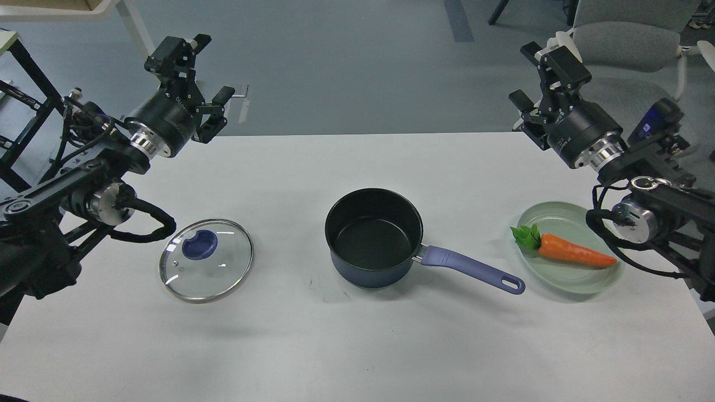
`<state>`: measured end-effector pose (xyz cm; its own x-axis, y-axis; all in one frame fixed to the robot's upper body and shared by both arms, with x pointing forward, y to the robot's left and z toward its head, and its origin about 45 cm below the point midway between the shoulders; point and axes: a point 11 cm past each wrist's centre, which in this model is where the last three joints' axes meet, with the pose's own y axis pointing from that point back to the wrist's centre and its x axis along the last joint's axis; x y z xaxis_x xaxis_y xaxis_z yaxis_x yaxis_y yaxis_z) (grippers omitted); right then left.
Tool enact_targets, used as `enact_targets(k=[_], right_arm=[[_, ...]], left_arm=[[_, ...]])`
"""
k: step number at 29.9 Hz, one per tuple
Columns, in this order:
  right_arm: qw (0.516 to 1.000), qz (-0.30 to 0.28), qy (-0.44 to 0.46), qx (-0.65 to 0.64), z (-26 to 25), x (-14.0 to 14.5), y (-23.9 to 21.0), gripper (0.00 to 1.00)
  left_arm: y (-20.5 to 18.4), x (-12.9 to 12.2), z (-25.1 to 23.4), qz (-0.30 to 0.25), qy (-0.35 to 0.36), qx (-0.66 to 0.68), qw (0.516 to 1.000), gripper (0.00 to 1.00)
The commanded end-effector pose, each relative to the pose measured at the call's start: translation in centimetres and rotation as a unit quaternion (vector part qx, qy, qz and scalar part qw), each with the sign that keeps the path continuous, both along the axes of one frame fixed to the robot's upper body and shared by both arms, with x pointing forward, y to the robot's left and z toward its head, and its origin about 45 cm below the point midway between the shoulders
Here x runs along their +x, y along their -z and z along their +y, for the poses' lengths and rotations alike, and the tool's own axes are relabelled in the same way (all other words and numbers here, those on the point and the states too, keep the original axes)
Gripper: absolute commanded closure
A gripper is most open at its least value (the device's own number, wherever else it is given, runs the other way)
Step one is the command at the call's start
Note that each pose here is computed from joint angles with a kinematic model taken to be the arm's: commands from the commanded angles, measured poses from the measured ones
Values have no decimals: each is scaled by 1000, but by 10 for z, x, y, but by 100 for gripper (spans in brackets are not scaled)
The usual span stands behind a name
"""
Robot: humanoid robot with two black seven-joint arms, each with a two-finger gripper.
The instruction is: Open pot lid
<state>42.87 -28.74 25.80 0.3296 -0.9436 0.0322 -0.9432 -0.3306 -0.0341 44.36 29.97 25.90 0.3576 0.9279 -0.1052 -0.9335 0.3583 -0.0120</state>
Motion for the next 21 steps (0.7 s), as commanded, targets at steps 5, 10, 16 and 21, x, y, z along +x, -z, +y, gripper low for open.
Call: enact_targets(k=[5,10,16,21], right_arm=[[991,54,45,110,-20,-10,32,1],[977,77,-26,196,-19,-18,39,0],[969,91,-80,216,-28,-30,44,0],[968,99,-79,218,-28,-34,52,0]], left_arm=[[42,-17,16,55,-32,-34,997,1],[72,-33,2,99,-45,-139,984,1],[74,-36,-13,108,-3,-166,980,1],[70,-39,-17,99,26,-165,981,1]])
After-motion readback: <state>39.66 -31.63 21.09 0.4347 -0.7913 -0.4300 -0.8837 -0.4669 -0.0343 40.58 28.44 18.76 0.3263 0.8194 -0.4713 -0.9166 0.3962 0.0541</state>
